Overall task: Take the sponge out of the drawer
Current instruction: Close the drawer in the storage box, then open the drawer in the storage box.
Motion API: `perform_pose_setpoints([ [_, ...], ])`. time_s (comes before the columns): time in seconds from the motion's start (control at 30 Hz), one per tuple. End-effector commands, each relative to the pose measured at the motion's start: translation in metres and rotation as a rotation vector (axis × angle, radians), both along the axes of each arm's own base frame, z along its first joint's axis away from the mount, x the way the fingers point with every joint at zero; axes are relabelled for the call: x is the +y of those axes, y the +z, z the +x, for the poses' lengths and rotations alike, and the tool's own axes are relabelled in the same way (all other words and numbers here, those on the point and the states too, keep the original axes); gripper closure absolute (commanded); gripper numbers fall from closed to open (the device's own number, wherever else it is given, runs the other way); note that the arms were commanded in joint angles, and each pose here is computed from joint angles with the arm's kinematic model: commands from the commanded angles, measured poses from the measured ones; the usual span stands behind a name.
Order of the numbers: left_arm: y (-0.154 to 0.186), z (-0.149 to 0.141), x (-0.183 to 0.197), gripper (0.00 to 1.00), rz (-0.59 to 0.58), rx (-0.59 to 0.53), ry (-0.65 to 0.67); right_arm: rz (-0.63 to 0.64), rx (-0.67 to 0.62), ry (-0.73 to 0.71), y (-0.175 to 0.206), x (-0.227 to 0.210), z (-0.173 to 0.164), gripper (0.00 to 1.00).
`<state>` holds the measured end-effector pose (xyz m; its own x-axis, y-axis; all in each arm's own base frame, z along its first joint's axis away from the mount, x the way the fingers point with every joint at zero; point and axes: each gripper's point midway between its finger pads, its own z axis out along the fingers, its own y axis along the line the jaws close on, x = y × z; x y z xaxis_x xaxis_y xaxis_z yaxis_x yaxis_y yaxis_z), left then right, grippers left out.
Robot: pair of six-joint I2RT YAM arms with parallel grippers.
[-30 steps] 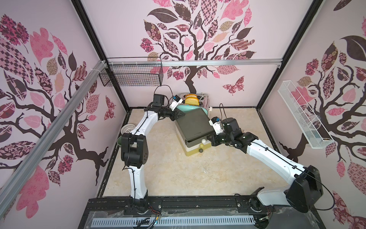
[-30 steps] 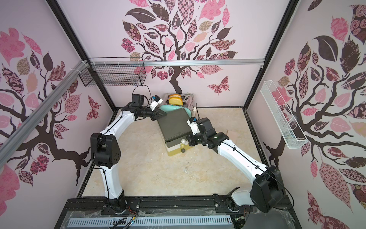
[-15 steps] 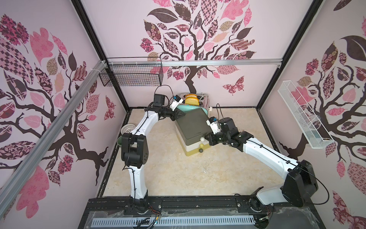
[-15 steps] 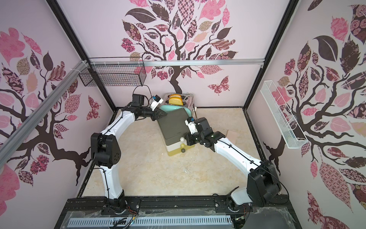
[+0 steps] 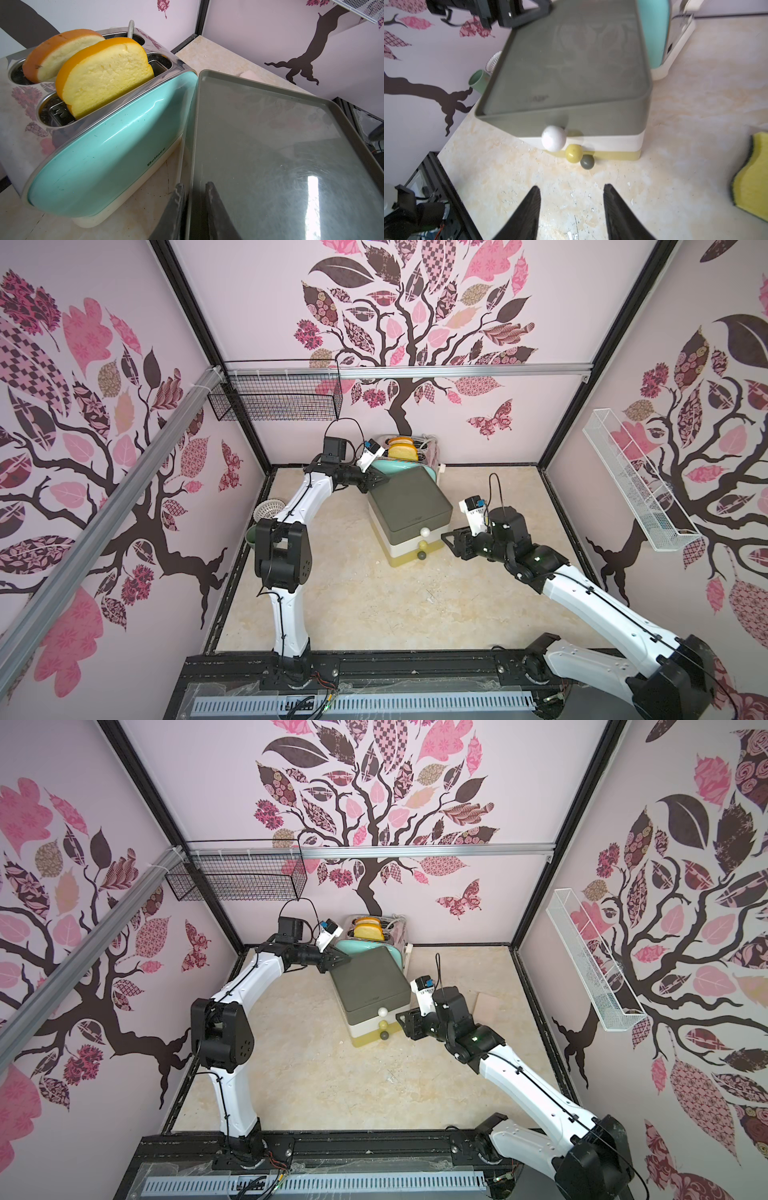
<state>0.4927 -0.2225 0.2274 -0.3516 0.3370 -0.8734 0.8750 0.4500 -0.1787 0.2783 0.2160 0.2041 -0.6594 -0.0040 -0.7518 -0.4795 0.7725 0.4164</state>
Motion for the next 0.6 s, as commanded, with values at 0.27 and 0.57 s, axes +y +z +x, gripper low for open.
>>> perform_pose_setpoints([
  [0.27,-0.042,-0.034,-0.025,0.79,0.004,0.193,-0.091,0.259,0.023,-0.03,-0.017,0.015,0.011,0.44],
  [0.57,-0.043,-0.034,-0.025,0.79,0.002,0.196,-0.092,0.316,0.061,-0.085,-0.045,0.012,0.02,0.42],
])
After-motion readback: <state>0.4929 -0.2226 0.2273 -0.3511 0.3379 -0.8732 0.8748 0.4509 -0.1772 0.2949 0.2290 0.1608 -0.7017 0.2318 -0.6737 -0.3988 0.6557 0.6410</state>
